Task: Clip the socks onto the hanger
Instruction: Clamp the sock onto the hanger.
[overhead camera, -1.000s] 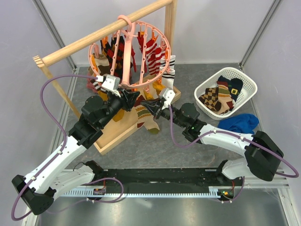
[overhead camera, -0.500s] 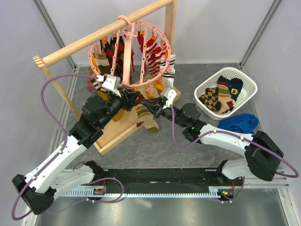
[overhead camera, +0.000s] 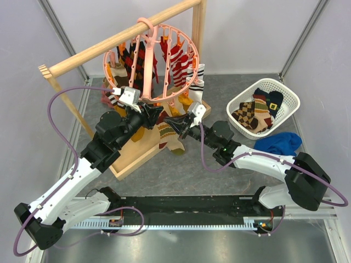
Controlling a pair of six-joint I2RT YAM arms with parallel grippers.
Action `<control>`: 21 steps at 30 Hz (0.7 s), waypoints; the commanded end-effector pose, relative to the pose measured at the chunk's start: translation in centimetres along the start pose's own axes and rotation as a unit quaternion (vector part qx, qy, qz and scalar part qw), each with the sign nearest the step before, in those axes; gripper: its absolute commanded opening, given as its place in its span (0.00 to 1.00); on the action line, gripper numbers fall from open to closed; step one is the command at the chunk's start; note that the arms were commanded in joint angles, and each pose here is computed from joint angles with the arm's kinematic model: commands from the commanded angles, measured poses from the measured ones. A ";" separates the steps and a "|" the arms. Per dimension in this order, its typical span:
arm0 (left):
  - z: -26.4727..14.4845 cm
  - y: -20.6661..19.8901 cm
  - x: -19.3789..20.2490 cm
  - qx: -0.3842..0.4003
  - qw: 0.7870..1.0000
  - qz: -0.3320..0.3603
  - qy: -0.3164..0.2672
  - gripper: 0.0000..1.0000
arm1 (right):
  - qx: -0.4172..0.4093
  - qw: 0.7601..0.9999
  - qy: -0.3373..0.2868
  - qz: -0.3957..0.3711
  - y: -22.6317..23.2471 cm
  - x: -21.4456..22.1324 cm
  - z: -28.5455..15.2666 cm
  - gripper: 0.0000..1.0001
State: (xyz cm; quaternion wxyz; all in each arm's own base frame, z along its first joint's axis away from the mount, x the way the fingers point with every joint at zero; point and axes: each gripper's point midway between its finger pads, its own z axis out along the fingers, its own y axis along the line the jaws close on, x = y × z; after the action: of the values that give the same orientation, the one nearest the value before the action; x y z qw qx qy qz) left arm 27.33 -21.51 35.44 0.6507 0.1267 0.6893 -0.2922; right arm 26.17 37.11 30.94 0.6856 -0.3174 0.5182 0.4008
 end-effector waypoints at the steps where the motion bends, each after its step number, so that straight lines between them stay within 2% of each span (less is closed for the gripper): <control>1: 0.0 0.3 2.4 -0.004 0.999 -0.013 0.036 0.02 | -0.017 0.999 -0.042 -0.001 0.9 -2.5 -0.2 0.00; 21: 0.1 0.0 2.6 0.005 0.999 -0.018 0.041 0.02 | -0.012 0.999 -0.053 0.000 0.6 -3.0 0.3 0.00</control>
State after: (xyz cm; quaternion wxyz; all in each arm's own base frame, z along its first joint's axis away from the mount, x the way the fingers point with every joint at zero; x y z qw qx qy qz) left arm 27.35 -21.59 35.41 0.6496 0.1243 0.6893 -0.2956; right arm 26.07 37.08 31.02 0.6865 -0.3152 0.5156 0.4044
